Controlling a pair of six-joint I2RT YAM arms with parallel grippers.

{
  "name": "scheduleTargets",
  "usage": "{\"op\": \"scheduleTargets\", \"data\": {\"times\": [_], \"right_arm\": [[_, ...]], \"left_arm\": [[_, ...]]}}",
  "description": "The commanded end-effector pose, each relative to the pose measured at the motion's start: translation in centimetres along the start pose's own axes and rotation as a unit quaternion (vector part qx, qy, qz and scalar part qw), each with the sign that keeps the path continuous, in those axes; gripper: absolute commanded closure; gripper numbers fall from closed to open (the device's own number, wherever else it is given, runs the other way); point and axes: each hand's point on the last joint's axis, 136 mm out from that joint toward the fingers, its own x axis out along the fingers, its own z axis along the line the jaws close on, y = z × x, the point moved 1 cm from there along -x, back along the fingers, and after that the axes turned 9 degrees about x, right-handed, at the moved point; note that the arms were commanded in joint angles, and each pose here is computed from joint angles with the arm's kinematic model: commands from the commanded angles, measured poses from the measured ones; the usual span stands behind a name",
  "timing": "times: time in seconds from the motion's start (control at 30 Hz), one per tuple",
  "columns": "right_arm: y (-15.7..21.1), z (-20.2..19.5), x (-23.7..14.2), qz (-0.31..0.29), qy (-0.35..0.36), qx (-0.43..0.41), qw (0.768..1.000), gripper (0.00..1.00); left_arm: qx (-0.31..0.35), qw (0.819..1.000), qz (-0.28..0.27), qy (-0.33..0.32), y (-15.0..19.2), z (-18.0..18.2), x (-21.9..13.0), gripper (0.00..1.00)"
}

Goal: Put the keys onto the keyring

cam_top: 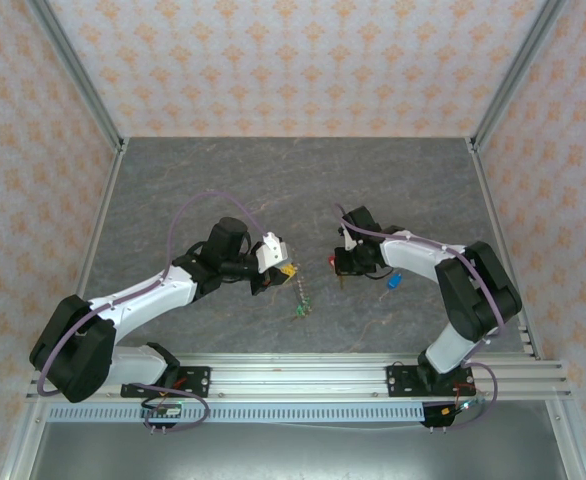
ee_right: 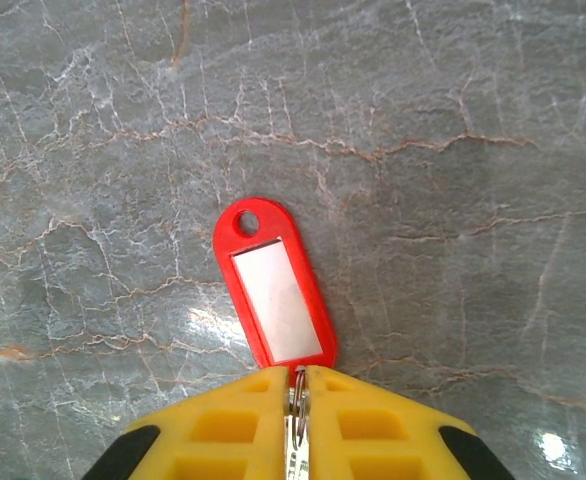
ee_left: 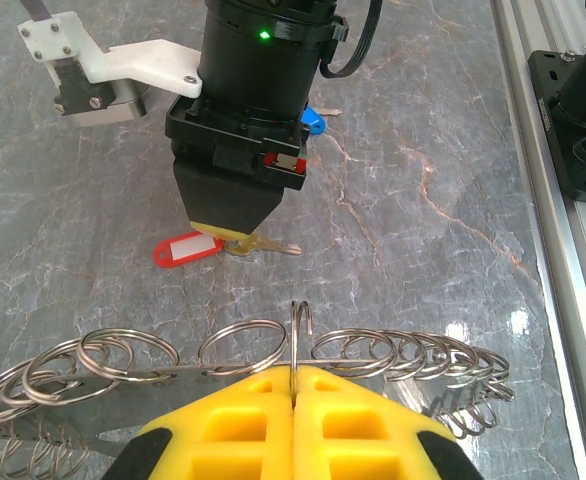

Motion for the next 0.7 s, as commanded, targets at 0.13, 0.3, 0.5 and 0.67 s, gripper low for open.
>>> {"op": "scheduleTargets", "data": {"times": [0.13,0.3,0.5,0.67], "right_arm": [[-0.6,-0.5,-0.3,-0.015,0.014,0.002,1.0,0.96],[-1.3,0.6,-2.2,-0.044,-0.012,-0.012,0.999,1.0],[-1.8,3.4,-7.4,-0.142,-0.101,-0.078,0.982,1.0],[-0.9,6.3,-12.4,-0.218,-0.201,-0.155,0.942,1.0]], "left_arm": [[0.02,1.0,-0.015,0.009,-1.4,0.0,0.1,1.0],[0.021,1.0,-0.016,0.01,-1.5,0.0,0.0,1.0],[0.019,1.0,-0.017,0.009,-1.4,0.0,0.1,1.0],[0.019,1.0,-0.02,0.01,-1.6,0.1,0.1,1.0]]}}
